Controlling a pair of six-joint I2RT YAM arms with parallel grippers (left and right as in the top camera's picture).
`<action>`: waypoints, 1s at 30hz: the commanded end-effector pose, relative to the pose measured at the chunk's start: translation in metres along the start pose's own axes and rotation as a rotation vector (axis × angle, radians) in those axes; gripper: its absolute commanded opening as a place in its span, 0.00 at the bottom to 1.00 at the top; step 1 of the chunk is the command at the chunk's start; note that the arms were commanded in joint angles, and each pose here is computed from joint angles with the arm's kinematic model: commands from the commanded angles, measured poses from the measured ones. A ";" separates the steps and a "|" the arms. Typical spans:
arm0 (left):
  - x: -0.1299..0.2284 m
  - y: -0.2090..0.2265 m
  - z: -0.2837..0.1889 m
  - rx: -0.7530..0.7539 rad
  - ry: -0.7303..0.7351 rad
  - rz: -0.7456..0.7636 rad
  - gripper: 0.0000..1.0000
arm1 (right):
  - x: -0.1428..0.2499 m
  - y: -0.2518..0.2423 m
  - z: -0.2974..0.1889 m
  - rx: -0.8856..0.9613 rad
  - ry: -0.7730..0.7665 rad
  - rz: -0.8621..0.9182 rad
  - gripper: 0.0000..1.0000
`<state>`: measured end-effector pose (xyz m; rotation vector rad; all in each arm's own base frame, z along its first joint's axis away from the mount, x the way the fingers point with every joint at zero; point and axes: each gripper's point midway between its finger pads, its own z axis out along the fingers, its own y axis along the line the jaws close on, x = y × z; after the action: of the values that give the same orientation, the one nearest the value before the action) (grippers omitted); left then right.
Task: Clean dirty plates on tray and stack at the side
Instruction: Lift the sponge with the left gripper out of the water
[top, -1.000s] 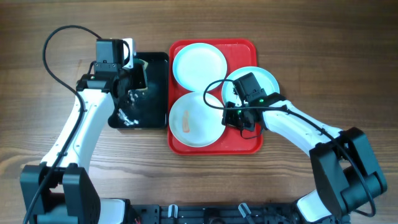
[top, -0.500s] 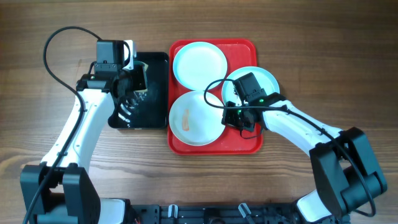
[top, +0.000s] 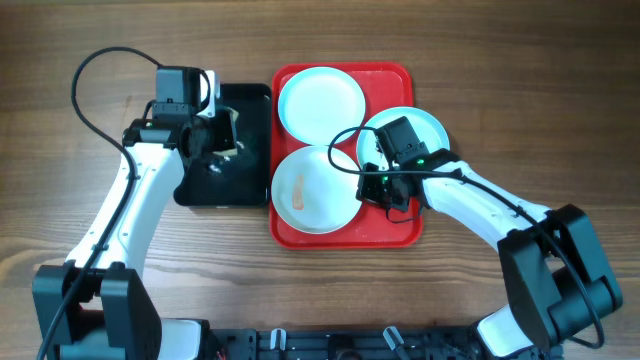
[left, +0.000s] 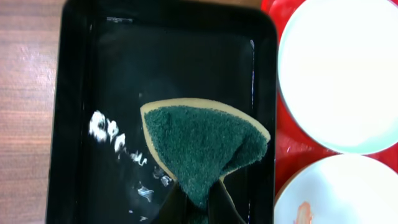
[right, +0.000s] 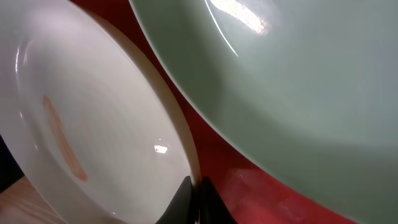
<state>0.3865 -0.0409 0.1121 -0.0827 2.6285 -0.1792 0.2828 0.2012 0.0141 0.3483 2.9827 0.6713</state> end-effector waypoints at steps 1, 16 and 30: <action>-0.004 0.004 -0.007 -0.023 -0.022 0.000 0.04 | 0.002 -0.001 0.004 0.003 0.011 0.018 0.04; -0.001 0.016 -0.008 -0.090 -0.013 -0.001 0.04 | 0.000 0.002 0.004 -0.012 0.001 0.042 0.04; -0.008 0.015 -0.008 -0.087 -0.040 -0.004 0.04 | 0.003 0.002 0.004 -0.016 0.017 0.061 0.04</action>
<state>0.3864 -0.0273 0.1109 -0.1104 2.6297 -0.0745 0.2835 0.2054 0.0161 0.4830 2.9774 0.7176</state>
